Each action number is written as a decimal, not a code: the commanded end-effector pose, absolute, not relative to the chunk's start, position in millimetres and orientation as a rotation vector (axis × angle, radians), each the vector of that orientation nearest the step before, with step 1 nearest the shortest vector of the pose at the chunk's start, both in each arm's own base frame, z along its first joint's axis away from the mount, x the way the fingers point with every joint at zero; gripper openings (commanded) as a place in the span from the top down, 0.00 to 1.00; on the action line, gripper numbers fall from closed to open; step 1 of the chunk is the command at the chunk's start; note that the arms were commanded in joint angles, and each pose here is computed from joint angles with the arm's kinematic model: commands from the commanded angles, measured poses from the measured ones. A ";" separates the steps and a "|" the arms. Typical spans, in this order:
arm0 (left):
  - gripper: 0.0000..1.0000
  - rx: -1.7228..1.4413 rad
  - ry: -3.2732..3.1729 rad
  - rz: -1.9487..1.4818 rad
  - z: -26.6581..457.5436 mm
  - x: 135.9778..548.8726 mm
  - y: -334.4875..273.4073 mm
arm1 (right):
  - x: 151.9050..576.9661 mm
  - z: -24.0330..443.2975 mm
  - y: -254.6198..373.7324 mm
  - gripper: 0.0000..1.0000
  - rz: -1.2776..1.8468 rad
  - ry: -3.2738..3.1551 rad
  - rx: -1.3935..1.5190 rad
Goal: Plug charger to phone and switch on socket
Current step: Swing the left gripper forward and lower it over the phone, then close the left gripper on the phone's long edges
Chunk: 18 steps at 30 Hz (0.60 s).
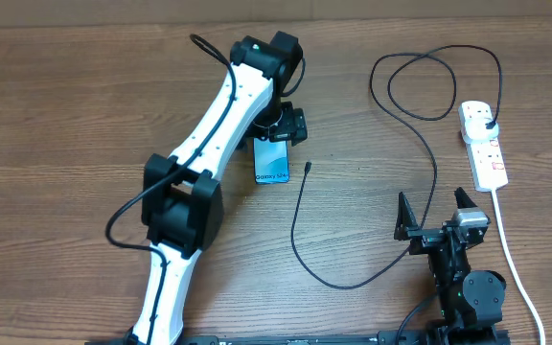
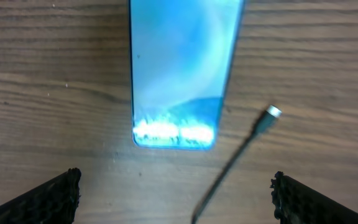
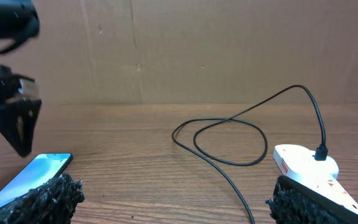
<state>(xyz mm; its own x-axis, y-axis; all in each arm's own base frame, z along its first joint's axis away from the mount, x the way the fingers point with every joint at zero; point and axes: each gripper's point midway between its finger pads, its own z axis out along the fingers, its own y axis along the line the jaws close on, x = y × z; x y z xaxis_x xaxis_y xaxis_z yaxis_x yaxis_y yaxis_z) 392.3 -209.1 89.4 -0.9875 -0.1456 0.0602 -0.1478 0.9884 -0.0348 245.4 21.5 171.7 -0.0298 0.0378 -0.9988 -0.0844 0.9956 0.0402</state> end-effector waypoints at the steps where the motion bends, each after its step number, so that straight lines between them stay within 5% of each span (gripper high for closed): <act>1: 0.00 0.261 -3.072 -0.028 64.4 400.5 -206.7 | 245.7 170.2 19.9 0.00 0.094 1.593 -0.027; 18: 0.00 0.117 -3.177 0.047 33.6 435.3 -219.3 | 245.7 170.2 19.9 0.00 0.094 1.593 -0.027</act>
<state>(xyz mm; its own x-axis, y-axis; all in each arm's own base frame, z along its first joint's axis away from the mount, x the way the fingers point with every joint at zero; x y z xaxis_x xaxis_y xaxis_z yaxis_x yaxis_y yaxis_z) 430.3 -221.4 37.6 -0.9949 -0.0996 -0.0179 -0.0987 0.9941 -0.0445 245.4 21.5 171.7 -0.0297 0.0375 -0.9989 -0.0844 0.9956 0.0399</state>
